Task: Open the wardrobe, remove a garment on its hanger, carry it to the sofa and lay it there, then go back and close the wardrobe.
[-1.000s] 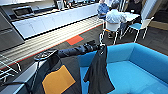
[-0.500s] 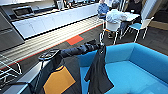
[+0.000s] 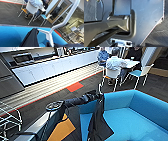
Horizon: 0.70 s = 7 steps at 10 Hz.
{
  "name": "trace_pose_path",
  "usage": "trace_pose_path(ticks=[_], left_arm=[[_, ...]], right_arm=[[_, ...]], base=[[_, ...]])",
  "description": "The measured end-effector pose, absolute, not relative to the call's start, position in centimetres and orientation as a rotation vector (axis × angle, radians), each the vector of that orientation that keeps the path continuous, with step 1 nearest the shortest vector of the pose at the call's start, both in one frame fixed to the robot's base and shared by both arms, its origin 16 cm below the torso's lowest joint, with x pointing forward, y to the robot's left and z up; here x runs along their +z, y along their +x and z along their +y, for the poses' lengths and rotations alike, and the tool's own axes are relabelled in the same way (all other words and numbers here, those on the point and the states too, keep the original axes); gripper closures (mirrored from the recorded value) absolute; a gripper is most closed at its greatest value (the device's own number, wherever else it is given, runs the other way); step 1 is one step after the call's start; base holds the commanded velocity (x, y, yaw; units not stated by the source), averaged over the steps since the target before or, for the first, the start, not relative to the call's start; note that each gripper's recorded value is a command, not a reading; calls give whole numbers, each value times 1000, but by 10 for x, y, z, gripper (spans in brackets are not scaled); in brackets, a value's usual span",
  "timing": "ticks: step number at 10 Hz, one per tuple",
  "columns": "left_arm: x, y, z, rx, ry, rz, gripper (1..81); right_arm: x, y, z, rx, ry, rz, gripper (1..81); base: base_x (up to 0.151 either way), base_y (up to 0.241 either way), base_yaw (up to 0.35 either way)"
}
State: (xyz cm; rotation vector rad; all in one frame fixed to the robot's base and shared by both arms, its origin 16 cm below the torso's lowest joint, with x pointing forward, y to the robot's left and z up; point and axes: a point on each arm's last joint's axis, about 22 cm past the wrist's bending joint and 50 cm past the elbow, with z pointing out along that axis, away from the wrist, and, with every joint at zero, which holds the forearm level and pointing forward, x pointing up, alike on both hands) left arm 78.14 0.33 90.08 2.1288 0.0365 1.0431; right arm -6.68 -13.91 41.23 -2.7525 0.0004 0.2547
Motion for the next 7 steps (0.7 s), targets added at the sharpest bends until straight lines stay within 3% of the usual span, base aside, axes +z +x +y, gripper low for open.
trace_pose_path(ticks=[3,7], left_arm=[[882,789,34,1070,2178,82,811],[880,772,29,1071,2169,-29,811]], right_arm=[[412,-66,-139,254,-2752,0,10],[412,-67,-139,255,-2752,1,10]], base=[[0,0,0],[0,0,0]])
